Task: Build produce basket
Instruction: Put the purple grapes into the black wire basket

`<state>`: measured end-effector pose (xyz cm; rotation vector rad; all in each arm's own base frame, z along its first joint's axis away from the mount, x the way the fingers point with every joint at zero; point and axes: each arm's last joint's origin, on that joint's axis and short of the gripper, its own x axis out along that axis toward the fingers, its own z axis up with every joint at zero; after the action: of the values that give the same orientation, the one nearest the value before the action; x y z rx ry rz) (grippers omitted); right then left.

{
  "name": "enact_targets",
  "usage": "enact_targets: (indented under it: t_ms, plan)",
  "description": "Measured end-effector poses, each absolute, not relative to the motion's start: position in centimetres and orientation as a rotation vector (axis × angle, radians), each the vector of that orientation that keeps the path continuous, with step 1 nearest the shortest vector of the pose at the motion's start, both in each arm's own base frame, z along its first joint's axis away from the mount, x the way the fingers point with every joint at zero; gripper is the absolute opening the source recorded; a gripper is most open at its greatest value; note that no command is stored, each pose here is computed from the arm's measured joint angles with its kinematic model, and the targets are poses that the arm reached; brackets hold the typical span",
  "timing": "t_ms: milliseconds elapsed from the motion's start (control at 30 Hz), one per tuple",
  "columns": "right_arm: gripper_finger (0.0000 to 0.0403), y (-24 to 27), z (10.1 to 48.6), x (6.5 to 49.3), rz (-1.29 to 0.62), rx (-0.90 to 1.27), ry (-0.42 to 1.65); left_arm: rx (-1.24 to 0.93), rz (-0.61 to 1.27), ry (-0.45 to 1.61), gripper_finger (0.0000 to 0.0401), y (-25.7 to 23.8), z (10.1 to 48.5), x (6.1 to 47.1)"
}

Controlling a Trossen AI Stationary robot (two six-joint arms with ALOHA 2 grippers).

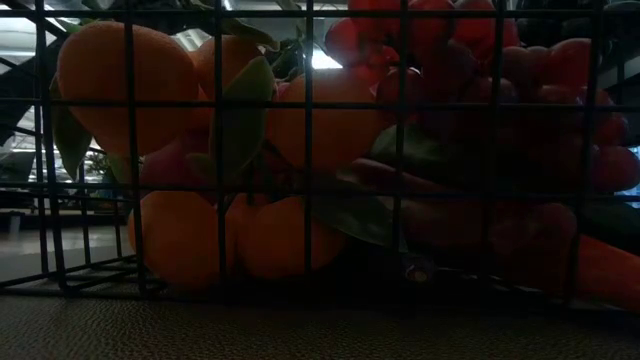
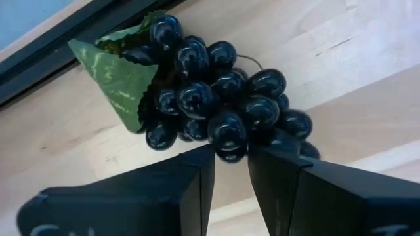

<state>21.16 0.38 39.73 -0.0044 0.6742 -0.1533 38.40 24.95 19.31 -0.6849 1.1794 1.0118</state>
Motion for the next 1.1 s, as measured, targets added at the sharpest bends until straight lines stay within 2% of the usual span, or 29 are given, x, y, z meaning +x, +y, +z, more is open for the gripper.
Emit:
enact_targets:
  t_ms: [833, 967, 1100]
  plan:
    - [0.01, 0.38, 39.74, 21.17, -0.152, -0.003, 0.674, -0.641, 0.996, 1.15, 0.008, 25.55, 18.92, 38.76]
    - [0.01, 0.38, 39.74, 21.17, -0.152, -0.004, 0.674, -0.635, 0.991, 1.154, 0.0061, 25.55, 18.92, 38.76]
    - [0.01, 0.38, 39.73, 21.17, -0.151, -0.005, 0.674, -0.619, 0.978, 1.162, 0.0022, 25.46, 18.92, 38.82]
